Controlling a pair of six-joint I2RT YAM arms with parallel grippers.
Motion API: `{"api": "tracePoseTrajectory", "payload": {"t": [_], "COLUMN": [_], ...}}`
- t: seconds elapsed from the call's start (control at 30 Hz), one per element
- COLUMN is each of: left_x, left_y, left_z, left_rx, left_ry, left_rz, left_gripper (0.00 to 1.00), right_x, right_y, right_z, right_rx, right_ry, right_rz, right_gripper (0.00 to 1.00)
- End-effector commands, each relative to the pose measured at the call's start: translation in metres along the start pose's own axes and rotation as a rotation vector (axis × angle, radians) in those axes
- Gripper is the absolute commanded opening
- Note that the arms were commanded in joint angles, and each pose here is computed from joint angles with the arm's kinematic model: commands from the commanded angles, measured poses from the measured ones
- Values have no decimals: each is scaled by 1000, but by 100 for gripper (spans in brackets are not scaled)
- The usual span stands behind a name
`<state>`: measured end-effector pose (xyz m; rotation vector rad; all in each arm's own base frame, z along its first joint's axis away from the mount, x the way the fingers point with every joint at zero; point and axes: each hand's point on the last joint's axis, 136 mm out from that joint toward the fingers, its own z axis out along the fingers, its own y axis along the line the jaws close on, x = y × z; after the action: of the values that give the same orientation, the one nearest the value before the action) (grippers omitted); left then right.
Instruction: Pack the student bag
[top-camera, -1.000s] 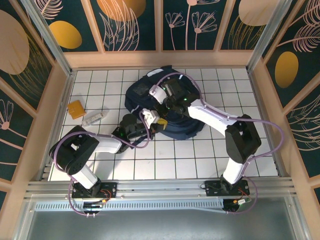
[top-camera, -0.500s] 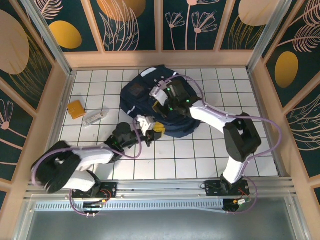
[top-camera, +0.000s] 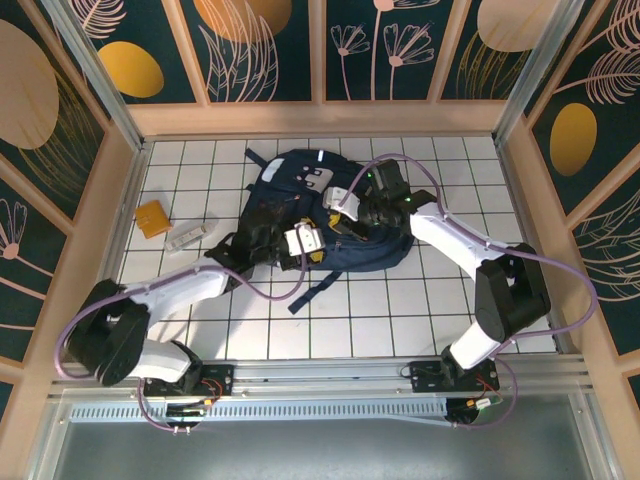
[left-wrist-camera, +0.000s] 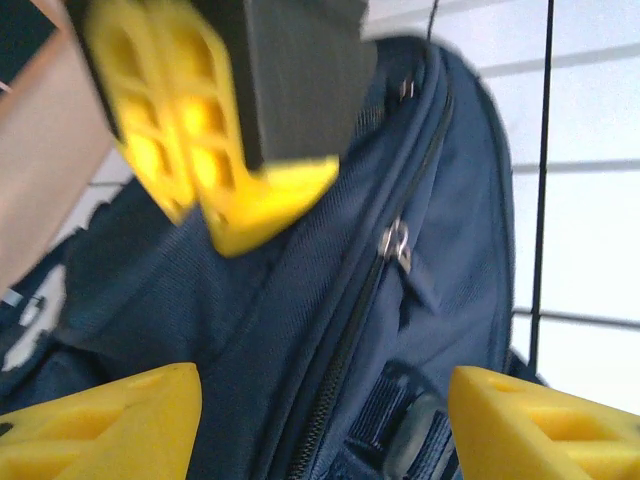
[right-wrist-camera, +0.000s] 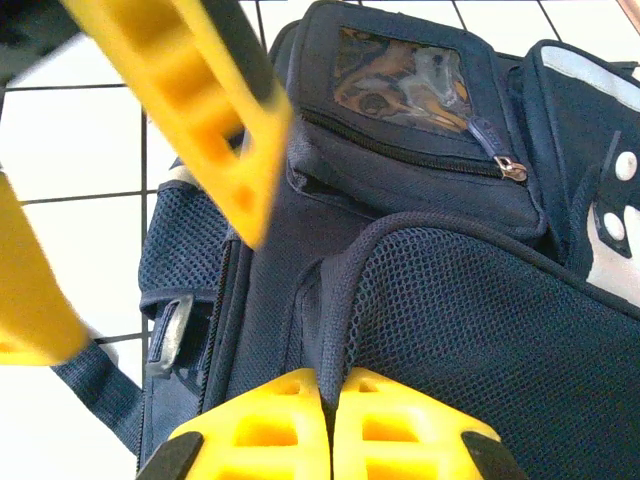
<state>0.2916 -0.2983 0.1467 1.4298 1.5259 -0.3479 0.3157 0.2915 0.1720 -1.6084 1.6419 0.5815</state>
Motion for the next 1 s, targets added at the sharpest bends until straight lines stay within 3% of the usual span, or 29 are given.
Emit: {"api": "tracePoseTrajectory", "payload": {"t": [0.0, 0.2, 0.47, 0.6, 0.7, 0.73, 0.9, 0.97], "left_x": [8, 26, 40, 50, 61, 64, 88, 93], "left_y": [7, 24, 36, 36, 30, 30, 23, 19], "left_z": [6, 15, 22, 31, 38, 41, 58, 65], "left_rx": [6, -62, -153, -152, -132, -134, -67, -45], "left_ry": [58, 164, 216, 239, 254, 259, 343, 353], "left_rz": [132, 223, 293, 303, 314, 308, 288, 265], "left_gripper": [66, 60, 35, 34, 34, 33, 0, 0], "right_x": [-38, -43, -53, -56, -39, -29, 3, 5], "right_y": [2, 6, 3, 3, 1, -2, -16, -35], "right_z": [-19, -27, -25, -25, -19, -17, -22, -33], "right_rx": [-34, -42, -75, -83, -43, -8, 155, 290], "right_ry": [-124, -184, -240, -256, -196, -151, -40, -42], "right_rz": [-100, -81, -17, 22, 17, 14, 23, 103], "right_gripper": [0, 0, 0, 0, 0, 6, 33, 40]}}
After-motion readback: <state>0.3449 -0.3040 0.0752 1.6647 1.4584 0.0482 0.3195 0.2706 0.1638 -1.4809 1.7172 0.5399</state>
